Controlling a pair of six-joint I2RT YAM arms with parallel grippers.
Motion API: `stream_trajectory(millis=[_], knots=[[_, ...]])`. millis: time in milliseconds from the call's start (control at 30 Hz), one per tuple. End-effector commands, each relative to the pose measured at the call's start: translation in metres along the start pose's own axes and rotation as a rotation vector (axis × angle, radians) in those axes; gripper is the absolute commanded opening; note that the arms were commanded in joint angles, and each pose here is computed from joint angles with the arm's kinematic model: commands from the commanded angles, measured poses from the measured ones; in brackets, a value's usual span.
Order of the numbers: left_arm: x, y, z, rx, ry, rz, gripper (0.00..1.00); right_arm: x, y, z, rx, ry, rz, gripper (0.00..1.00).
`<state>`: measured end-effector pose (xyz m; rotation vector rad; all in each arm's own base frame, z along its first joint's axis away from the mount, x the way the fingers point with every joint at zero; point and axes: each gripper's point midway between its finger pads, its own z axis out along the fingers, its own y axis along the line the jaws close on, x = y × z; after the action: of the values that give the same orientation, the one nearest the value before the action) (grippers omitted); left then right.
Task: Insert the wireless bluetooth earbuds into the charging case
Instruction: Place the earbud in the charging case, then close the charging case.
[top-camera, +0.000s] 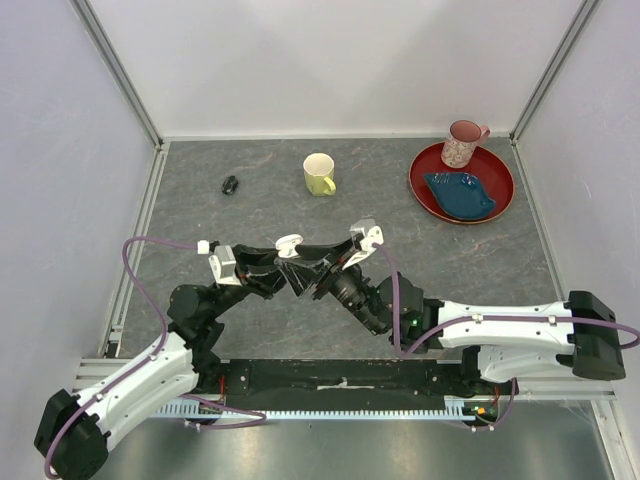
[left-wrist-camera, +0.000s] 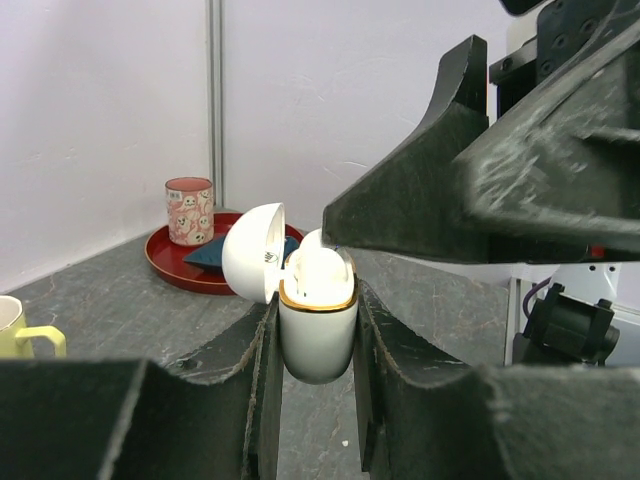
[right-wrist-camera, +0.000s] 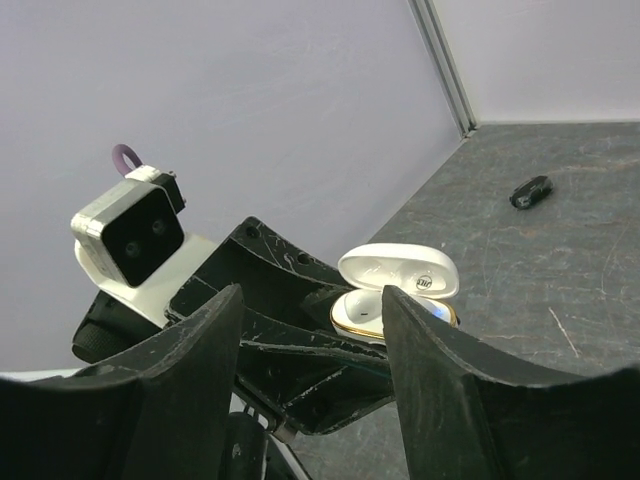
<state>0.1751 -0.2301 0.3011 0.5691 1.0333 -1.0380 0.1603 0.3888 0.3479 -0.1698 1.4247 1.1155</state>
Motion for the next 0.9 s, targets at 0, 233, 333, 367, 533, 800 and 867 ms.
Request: stream_trajectory(millis=[0, 233, 333, 367, 533, 800, 867], knots=[[-0.027, -0.009, 0.002, 0.033, -0.088, 0.033, 0.02, -0.03, 0.005, -0.005, -0.023, -0.073, 0.024, 0.68], [-0.021, -0.009, -0.002, 0.028, -0.065, 0.024, 0.02, -0.064, 0.029, -0.013, -0.12, -0.112, 0.026, 0.79], [-0.019, -0.008, -0.005, 0.021, -0.061, 0.018, 0.02, -0.066, 0.023, -0.017, -0.097, -0.104, 0.037, 0.82], [-0.019, -0.009, -0.006, 0.02, -0.06, 0.016, 0.02, -0.069, 0.018, -0.019, -0.073, -0.112, 0.041, 0.84], [-0.017, -0.01, -0.008, 0.02, -0.045, 0.017, 0.02, -0.065, -0.012, -0.027, 0.075, -0.069, 0.032, 0.96], [-0.009, -0.011, -0.008, 0.023, -0.004, -0.007, 0.02, -0.069, -0.072, -0.044, 0.299, 0.007, 0.01, 0.98], [-0.007, -0.011, -0.009, 0.024, 0.007, -0.011, 0.02, -0.08, -0.091, -0.043, 0.354, 0.003, 0.027, 0.98]])
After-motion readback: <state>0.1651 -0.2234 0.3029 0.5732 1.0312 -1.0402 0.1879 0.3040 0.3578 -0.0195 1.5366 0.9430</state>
